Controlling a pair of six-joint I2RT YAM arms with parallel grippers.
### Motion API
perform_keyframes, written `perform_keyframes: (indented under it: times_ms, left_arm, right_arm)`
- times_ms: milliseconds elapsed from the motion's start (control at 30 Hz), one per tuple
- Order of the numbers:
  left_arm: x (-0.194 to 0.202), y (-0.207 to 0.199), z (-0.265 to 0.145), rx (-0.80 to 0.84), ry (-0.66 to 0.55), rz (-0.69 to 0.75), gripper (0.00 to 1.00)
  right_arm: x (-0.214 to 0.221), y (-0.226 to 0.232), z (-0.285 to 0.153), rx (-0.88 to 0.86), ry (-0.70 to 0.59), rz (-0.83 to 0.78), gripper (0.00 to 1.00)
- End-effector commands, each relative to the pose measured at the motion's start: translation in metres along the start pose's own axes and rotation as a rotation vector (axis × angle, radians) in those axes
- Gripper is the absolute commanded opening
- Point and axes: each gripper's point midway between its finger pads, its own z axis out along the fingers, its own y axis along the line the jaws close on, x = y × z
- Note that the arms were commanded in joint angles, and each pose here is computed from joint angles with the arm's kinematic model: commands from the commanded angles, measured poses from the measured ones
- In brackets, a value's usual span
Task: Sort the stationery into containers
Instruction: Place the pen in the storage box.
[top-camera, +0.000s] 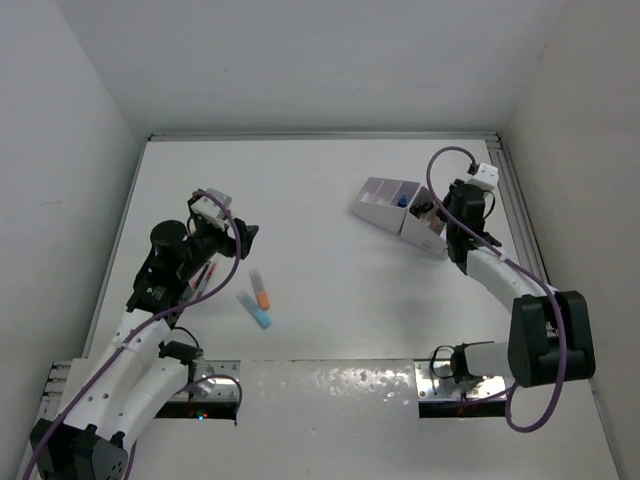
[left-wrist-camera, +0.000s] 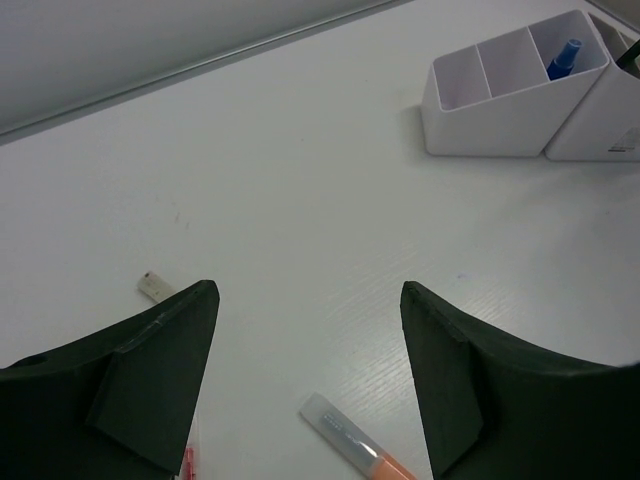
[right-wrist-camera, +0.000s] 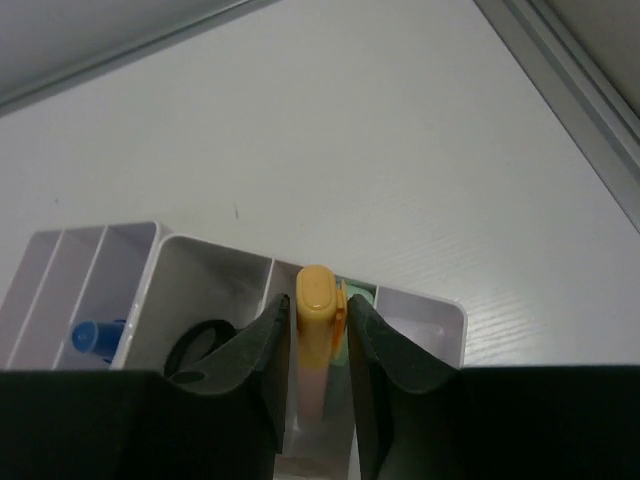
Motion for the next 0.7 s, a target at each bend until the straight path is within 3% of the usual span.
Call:
perform_keyframes:
  times_ms: [0,33,67,167,333,400,433,467,500,567,600,633,667]
  left_arm:
    - [-0.002,0.004,0.000,-0.018,-0.012,0.026,0.71]
    - [-0.001,0.004,0.000,-0.016,-0.009,0.024,0.71]
    - [-0.002,0.004,0.000,-0.016,-0.012,0.026,0.71]
    - [-0.003,0.004,0.000,-0.015,-0.017,0.024,0.71]
    - [-0.003,0.003,0.001,-0.010,-0.022,0.019,0.71]
    - [-0.002,0.002,0.001,-0.007,-0.019,0.017,0.71]
    - [0.001,0.003,0.001,-0.010,-0.008,0.013,0.71]
    - [0.002,0.004,0.001,-0.017,-0.002,0.008,0.71]
    - [0.005,0.005,0.001,-0.021,0.010,0.009,0.69]
    - [0.016,0.006,0.001,-0.019,0.061,0.032,0.61]
    - [0.020,0.005,0.001,-0.002,0.082,0.063,0.59]
    - [0.035,-0.002,0.000,0.079,0.135,0.175,0.57]
    - [0.044,-0.007,0.000,0.133,0.162,0.248,0.57]
  right_arm:
    - [-0.003,0.013,0.000,-0.075,-0.012,0.008,0.30]
    - [0.000,0.013,-0.002,-0.075,0.005,0.000,0.46]
    - [-0.009,0.015,-0.005,-0.080,-0.009,-0.002,0.51]
    - [-0.021,0.016,-0.011,-0.076,-0.023,-0.025,0.59]
    - [-0.062,0.032,-0.039,-0.120,-0.104,-0.069,0.62]
    - [-0.077,0.043,-0.053,-0.145,-0.109,-0.098,0.53]
    - [-0.086,0.052,-0.060,-0.171,-0.118,-0.104,0.40]
    - [-0.081,0.065,-0.068,-0.209,-0.099,-0.119,0.08]
    - [-0.074,0.068,-0.074,-0.222,-0.062,-0.132,0.00]
    - [-0.057,0.094,-0.089,-0.309,-0.009,-0.161,0.00]
    - [-0.041,0.102,-0.093,-0.344,0.044,-0.189,0.01]
    - [-0.027,0.118,-0.103,-0.393,0.080,-0.211,0.22]
    - [-0.013,0.124,-0.107,-0.417,0.123,-0.233,0.33]
